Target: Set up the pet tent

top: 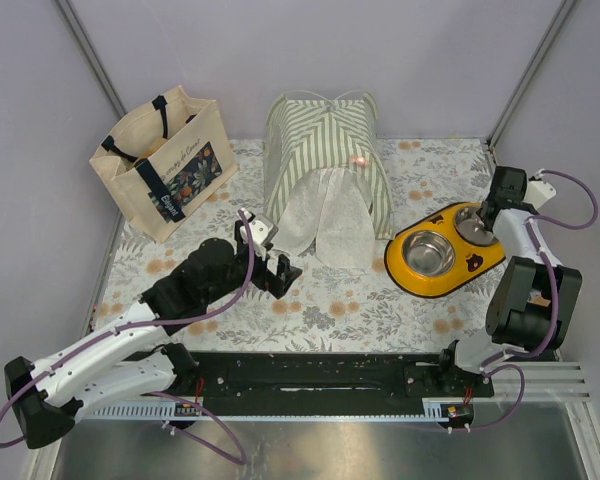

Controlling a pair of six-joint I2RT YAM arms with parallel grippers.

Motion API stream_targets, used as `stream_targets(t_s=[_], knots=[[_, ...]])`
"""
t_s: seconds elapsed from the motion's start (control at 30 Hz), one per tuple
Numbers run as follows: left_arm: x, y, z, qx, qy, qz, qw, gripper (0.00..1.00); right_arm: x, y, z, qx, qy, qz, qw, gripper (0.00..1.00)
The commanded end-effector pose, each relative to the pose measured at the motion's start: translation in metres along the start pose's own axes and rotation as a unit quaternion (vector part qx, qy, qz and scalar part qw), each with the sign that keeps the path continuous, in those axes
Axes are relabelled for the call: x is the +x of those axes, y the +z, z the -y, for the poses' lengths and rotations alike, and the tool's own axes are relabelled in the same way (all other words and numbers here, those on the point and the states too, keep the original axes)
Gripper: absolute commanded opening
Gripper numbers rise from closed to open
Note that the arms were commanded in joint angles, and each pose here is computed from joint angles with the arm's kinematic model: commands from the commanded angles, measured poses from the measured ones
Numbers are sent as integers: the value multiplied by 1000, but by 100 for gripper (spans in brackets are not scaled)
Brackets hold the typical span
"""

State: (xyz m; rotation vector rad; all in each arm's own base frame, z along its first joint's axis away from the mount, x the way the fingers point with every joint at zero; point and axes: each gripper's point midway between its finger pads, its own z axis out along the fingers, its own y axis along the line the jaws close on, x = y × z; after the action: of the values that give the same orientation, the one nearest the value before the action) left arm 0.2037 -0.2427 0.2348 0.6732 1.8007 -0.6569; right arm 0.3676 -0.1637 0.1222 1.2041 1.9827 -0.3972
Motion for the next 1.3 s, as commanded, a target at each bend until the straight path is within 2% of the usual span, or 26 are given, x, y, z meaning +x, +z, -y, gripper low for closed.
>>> stream_targets(t_s=[0.0,0.03,0.1,0.27,0.43,0.53,0.67,0.77,1.0,1.13,1.27], knots=[[-17,0,4,12,-12,25,1000,99,4,-2,4,3,-13,-8,1000,70],[-16,0,3,11,-11,23,1000,99,3,-4,8,12,-14,-9,1000,78],[-18,-1,3,10,-13,24,1000,99,0,-10,12,18,-12,-5,1000,86],[-17,-3,-1,-3,-15,11,1000,99,-11,-34,16,13,-5,-9,1000,91],[-20,-12,-24,-77,-49,5,996,99,-8,-68,7,-41,-3,-47,998,100],[-20,-22,-38,-126,-76,1,989,99,7,-100,-7,-102,-11,-68,992,100],[-14,-35,-53,-182,-102,-17,978,99,25,-162,-19,-180,-49,-62,980,100],[-15,-45,-61,-208,-106,-24,972,99,27,-203,-5,-226,-58,-56,971,99],[-5,-75,-73,-240,-80,-52,966,99,4,-289,59,-310,-88,35,946,100],[1,-91,-81,-267,-69,-75,958,99,-20,-330,94,-326,-85,101,936,100],[-4,-104,-80,-264,-72,-69,959,99,-30,-359,114,-344,-85,128,926,99]])
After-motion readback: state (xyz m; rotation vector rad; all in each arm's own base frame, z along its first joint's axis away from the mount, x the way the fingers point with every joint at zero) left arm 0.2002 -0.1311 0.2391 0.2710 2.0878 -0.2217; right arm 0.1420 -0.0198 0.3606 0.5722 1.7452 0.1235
